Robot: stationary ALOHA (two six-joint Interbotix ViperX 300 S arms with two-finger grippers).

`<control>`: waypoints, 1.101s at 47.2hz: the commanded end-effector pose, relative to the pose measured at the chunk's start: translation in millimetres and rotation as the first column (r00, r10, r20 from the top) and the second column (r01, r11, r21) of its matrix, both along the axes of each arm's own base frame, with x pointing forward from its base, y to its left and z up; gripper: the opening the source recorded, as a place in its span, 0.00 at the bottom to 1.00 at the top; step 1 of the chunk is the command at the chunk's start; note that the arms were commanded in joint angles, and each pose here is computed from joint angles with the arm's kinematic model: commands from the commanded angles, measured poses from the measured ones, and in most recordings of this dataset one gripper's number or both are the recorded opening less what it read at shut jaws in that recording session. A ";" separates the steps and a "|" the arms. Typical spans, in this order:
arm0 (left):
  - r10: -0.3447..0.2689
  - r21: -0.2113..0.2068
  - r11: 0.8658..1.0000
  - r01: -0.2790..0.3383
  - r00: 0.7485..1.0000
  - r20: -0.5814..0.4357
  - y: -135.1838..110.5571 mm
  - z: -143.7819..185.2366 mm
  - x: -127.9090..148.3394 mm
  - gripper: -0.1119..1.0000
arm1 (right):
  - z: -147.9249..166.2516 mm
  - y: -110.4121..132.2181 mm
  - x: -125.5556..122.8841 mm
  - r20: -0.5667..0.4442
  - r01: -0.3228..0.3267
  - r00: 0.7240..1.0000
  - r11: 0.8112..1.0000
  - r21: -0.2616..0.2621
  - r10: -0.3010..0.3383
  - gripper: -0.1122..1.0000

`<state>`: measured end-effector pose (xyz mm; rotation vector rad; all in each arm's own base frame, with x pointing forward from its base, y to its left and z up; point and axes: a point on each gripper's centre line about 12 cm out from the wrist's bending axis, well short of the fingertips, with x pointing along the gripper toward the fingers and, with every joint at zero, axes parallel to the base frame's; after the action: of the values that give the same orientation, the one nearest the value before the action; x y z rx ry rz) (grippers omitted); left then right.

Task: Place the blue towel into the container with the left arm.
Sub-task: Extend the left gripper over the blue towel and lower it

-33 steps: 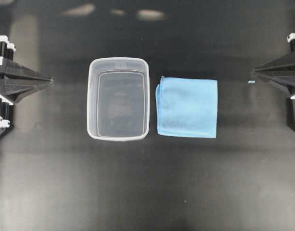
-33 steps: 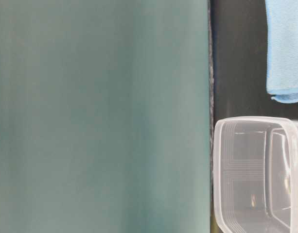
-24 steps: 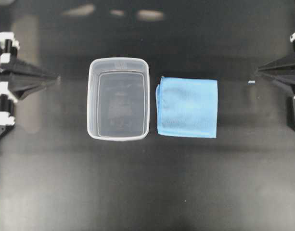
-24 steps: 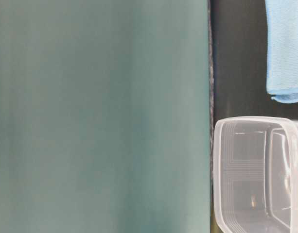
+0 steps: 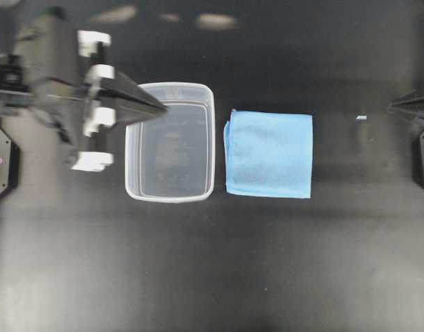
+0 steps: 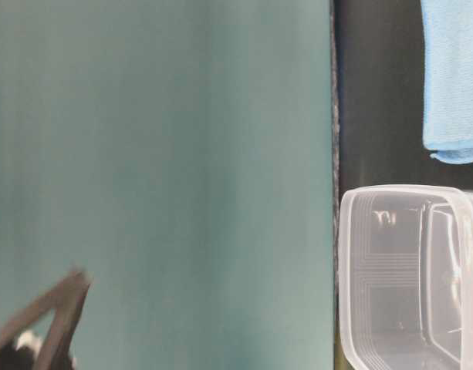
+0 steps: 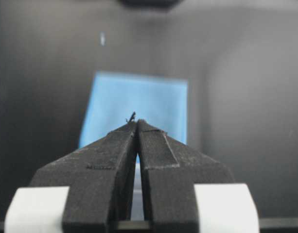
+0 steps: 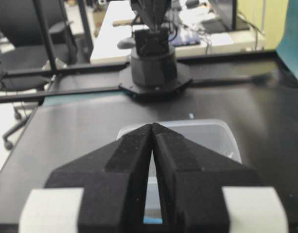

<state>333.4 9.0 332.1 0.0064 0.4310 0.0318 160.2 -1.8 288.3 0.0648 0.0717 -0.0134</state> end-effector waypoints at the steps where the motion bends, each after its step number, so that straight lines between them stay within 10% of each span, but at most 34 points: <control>1: 0.001 0.012 1.000 0.000 0.999 -0.048 1.6 9.4 23.6 0.10 | 3.5 -0.4 -0.1 -0.002 0.002 1.000 1.000 -0.002 -0.002 0.14; 17: -0.012 0.070 0.997 0.033 0.961 -0.278 8.8 1.1 81.8 0.11 | -5.0 -3.5 -1.2 -0.032 0.023 0.999 1.000 0.010 -0.023 0.83; 26: -0.020 0.083 0.995 0.055 0.926 -0.377 11.1 -18.9 118.9 0.26 | -2.2 -3.4 -4.8 -0.012 0.023 1.000 1.000 0.011 -0.023 0.80; 40: -0.021 0.067 0.995 0.070 0.829 -0.559 13.1 -78.5 176.3 0.91 | 1.4 -3.0 -14.8 0.017 0.022 1.000 1.000 0.009 -0.022 0.80; 52: -0.017 0.057 0.996 0.067 0.779 -0.627 16.8 -134.6 208.8 0.91 | 9.2 -2.8 -19.8 0.046 0.022 0.999 1.000 0.007 -0.022 0.80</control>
<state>534.8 24.4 205.4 0.1051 1.1021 -0.0028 140.4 -4.4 289.7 0.0712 0.0449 -0.0328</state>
